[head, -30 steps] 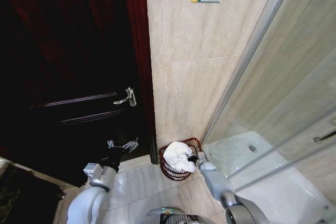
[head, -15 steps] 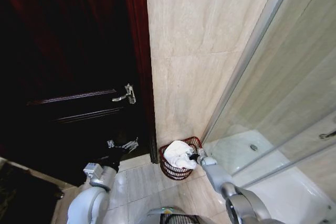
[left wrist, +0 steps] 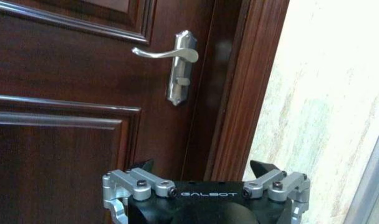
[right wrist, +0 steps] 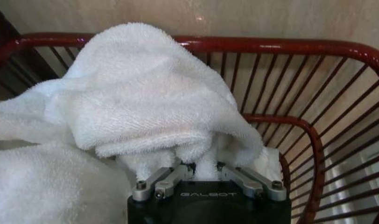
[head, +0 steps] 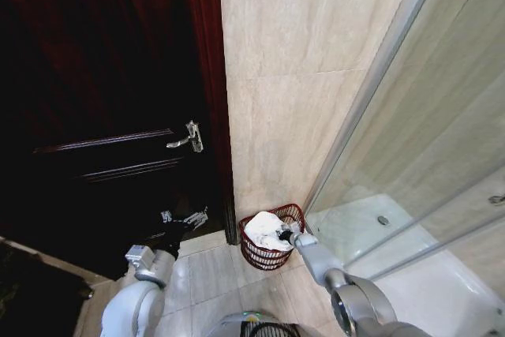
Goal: Discard the used towel into the hamper.
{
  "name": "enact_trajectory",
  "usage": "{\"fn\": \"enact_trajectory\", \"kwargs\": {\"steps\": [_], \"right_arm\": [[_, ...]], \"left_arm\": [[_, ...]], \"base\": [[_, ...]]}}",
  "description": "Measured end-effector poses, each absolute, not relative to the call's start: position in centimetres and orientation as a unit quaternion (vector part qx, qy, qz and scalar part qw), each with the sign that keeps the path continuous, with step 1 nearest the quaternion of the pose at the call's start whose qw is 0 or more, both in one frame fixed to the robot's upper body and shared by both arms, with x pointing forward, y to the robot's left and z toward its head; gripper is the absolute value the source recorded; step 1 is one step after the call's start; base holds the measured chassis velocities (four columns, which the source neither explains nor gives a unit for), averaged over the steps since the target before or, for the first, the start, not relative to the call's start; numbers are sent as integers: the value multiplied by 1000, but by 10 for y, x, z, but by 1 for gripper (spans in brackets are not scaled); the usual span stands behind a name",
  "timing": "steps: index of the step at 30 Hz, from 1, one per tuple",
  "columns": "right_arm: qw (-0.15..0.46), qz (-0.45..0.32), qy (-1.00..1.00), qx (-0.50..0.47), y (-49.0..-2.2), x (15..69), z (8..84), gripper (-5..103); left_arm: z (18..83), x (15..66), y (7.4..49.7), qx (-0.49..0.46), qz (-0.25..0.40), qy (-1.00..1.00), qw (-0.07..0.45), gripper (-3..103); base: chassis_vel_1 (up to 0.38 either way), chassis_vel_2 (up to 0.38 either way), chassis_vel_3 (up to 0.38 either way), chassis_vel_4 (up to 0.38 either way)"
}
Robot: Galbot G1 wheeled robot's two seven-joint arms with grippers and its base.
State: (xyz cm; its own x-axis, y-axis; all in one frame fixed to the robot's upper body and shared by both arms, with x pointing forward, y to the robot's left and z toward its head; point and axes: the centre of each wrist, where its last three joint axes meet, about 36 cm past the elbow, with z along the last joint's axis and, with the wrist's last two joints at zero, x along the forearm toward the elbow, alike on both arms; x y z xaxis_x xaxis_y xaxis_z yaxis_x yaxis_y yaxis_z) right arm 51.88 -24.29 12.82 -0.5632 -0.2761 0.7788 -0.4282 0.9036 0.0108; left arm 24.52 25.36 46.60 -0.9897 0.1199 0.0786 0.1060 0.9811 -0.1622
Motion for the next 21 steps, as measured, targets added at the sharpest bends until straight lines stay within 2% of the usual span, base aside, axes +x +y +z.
{"fn": "enact_trajectory", "kwargs": {"steps": [5,6,8,11,12,15,16,18,20,21], "right_arm": [[417,84,-886,183,-249,522,133,10],[411,78,-891,177,-254,525,137,19],[405,74,-895,173,-258,528,141,19],[384,61,-906,166,-274,537,161,35],[384,61,-906,166,-274,537,161,35],[356,48,-914,187,-289,538,177,51],[356,48,-914,187,-289,538,177,51],[341,51,-917,201,-295,532,186,62],[334,51,-918,207,-296,529,190,62],[327,47,-919,216,-296,521,196,68]], "left_arm": [[466,245,254,-57,79,-994,44,100],[466,245,254,-57,79,-994,44,100],[466,245,254,-57,79,-994,44,100],[466,245,254,-57,79,-994,44,100],[466,245,254,-57,79,-994,44,100],[466,245,254,-57,79,-994,44,100],[466,245,254,-57,79,-994,44,100],[466,245,254,-57,79,-994,44,100],[466,245,254,-57,79,-994,44,100],[466,245,254,-57,79,-994,44,100]], "base": [[0,0,0,0],[0,0,0,0],[0,0,0,0],[0,0,0,0],[0,0,0,0],[0,0,0,0],[0,0,0,0],[0,0,0,0],[0,0,0,0],[0,0,0,0]]}}
